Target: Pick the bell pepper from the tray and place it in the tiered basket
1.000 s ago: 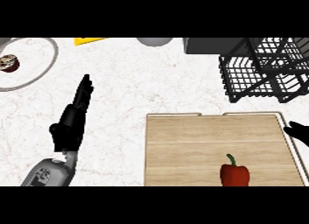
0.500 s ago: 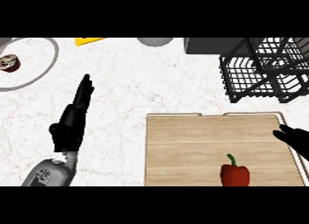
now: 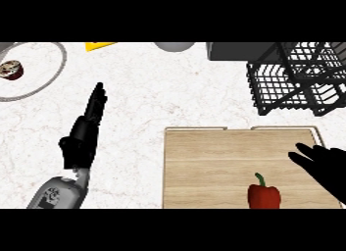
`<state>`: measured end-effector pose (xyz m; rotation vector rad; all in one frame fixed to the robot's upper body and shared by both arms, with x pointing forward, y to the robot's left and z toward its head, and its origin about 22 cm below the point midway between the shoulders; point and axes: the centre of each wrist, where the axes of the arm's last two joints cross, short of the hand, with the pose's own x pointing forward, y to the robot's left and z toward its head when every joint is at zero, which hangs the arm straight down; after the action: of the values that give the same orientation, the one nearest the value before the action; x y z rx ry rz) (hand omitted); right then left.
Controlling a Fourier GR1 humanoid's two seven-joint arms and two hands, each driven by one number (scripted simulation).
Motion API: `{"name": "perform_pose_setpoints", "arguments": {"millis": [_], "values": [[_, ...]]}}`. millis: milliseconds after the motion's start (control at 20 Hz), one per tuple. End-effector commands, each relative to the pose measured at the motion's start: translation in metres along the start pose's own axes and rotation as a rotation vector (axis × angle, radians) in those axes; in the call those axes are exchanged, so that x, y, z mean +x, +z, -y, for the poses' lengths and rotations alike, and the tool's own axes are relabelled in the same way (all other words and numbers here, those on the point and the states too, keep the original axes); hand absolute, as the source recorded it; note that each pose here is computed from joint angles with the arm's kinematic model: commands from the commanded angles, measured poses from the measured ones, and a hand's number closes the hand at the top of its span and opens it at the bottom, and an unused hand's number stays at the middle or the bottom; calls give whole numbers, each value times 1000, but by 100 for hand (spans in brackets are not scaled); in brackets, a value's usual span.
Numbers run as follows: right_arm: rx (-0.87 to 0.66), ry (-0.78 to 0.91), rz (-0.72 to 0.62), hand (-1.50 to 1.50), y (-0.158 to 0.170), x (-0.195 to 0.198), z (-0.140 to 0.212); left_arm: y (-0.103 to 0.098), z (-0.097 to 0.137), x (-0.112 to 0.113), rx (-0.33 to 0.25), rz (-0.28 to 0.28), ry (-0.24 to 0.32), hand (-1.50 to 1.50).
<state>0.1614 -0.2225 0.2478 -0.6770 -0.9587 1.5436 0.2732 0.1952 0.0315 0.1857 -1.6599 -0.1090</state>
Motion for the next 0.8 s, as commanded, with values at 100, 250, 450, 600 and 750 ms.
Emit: {"name": "perform_pose_setpoints", "arguments": {"millis": [100, 250, 450, 600, 750], "values": [[-127, 141, -31, -150, 16, 25, -22, 11, 9, -23, 4, -4, -9, 0], [-133, 138, -85, -150, 16, 29, -34, 5, -2, 1, 5, -5, -2, 0], [-94, 119, -79, -150, -6, 14, -45, 6, -9, 9, 7, 7, -2, 0], [-60, 113, -95, -150, -27, 16, -61, 7, -16, 5, 17, 4, -7, 0], [-48, 99, -77, -150, -25, 2, -66, 6, -10, 3, 9, 10, -10, 0]]}}
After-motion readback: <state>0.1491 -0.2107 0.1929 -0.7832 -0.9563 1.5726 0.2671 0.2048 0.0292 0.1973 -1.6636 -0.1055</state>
